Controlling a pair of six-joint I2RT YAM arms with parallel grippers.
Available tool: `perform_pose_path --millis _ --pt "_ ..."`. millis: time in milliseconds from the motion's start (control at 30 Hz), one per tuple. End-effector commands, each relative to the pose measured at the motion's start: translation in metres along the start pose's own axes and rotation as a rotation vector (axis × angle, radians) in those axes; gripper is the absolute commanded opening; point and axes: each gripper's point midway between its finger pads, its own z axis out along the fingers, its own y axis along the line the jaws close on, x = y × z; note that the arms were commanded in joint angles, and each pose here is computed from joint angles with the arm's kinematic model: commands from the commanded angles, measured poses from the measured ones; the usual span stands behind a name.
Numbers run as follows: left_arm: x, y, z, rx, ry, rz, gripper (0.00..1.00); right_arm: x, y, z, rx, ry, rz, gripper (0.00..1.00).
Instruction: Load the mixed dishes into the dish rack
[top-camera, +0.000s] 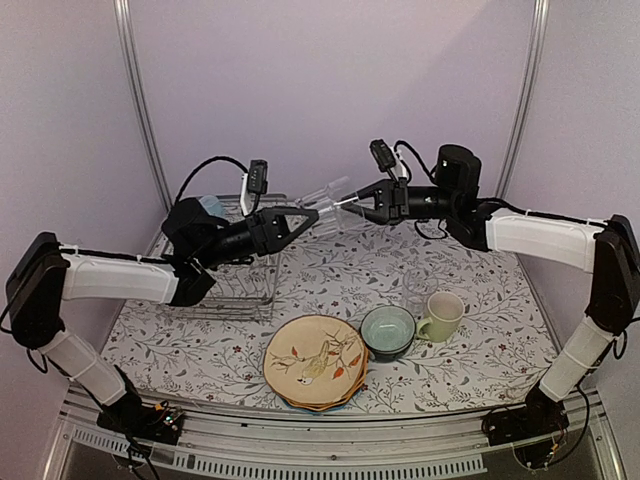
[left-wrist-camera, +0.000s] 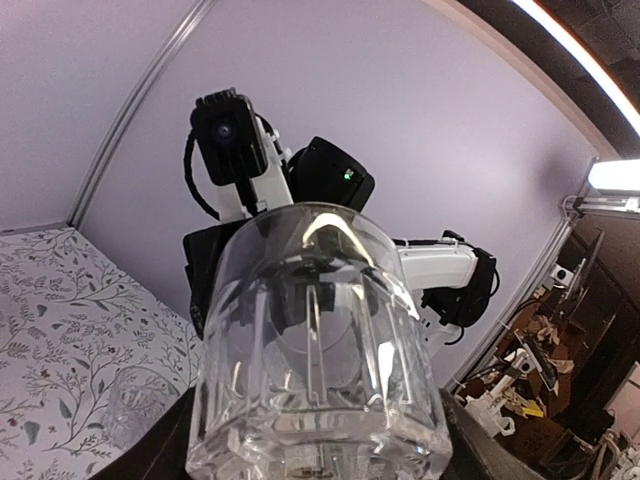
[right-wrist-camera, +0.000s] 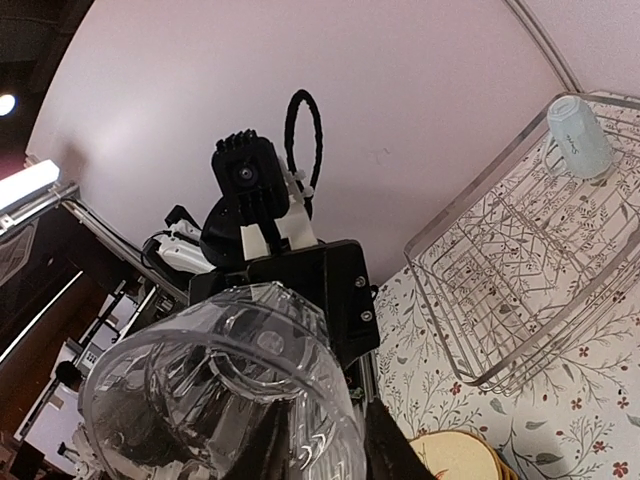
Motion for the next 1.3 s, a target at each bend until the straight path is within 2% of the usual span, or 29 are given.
perform_pose_path --millis 0,100,167,333,533,700,867,1033,1267 --pt "-0.024 0.011 -0.029 -0.101 -0.021 0.043 0.0 0.009 -0.022 -0.009 0.047 0.013 0.062 0.46" --pt "-0.033 0.038 -0.057 -0.307 0.025 0.074 0.0 0.003 -0.036 -0.025 0.14 -0.013 0.067 0.75" --pt "-0.04 0.056 -0.079 -0.486 0.078 0.124 0.0 -0.001 -0.041 -0.035 0.198 -0.029 0.051 0.83" --pt "-0.07 0.103 -0.15 -0.984 0.177 0.215 0.0 -0.004 -0.046 -0.046 0.283 -0.042 -0.004 0.87" --pt "-0.102 0.141 -0.202 -1.289 0.274 0.236 0.0 0.007 -0.061 -0.044 0.294 -0.015 0.023 0.87" --pt "-0.113 0.181 -0.219 -1.417 0.394 0.211 0.01 0.016 -0.07 -0.045 0.308 0.0 0.04 0.87" --pt "-0.099 0.229 -0.221 -1.456 0.535 0.136 0.08 0.02 -0.074 -0.046 0.321 0.008 0.037 0.87" --pt "-0.091 0.272 -0.211 -1.466 0.626 0.085 0.13 0.028 -0.082 -0.047 0.338 0.023 0.042 0.87" --pt "-0.075 0.323 -0.215 -1.527 0.743 0.034 0.16 0.036 -0.088 -0.049 0.355 0.035 0.046 0.87"
